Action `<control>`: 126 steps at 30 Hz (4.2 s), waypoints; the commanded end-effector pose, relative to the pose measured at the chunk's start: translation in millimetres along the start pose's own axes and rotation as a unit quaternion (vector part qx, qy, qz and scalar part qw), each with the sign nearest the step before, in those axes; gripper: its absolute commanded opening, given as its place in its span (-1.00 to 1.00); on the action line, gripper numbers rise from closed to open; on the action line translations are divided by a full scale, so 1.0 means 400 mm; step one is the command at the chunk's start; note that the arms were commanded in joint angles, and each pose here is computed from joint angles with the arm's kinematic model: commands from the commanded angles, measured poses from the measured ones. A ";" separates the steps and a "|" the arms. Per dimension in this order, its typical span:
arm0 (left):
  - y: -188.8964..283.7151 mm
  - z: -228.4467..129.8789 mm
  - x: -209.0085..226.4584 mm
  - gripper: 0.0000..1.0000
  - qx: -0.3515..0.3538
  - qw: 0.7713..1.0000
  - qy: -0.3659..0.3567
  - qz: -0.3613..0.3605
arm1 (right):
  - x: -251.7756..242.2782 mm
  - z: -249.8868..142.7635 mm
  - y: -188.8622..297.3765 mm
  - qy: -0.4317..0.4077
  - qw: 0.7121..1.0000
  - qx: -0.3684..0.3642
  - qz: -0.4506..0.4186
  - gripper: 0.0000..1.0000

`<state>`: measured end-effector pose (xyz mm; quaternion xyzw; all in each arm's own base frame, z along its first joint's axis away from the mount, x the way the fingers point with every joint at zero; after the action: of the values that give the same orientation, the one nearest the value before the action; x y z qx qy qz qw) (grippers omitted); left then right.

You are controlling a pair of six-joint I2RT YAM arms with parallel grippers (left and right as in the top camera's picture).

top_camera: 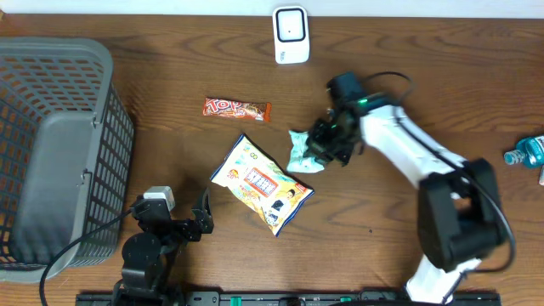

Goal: Scan the item barcode

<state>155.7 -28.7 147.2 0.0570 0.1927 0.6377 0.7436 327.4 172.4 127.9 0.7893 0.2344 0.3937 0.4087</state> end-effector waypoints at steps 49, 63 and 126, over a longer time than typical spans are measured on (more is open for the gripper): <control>-0.005 -0.021 0.005 0.96 0.016 1.000 0.006 0.005 | 0.044 0.001 0.046 0.515 0.855 -0.044 0.037 -0.98; -0.005 -0.021 0.005 0.96 0.016 1.000 0.006 0.005 | 0.067 0.012 0.046 0.684 0.724 -0.077 0.031 -0.97; -0.005 -0.021 0.005 0.96 0.016 1.000 0.006 0.005 | 0.248 0.231 0.208 0.429 0.343 -0.507 -0.664 -0.98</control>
<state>155.7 -28.8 146.8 0.0579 0.1935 0.6372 0.7437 469.1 144.6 237.2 -0.1894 0.3841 0.4534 0.7817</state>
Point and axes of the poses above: each gripper's point midway between its finger pads, its own y axis back along the fingers, its own x axis along the line the jaws close on, z = x × y, the point moved 7 cm from there along y, back along the fingers, and after that the axes turned 5 degrees about -y, right-handed, at the moved point
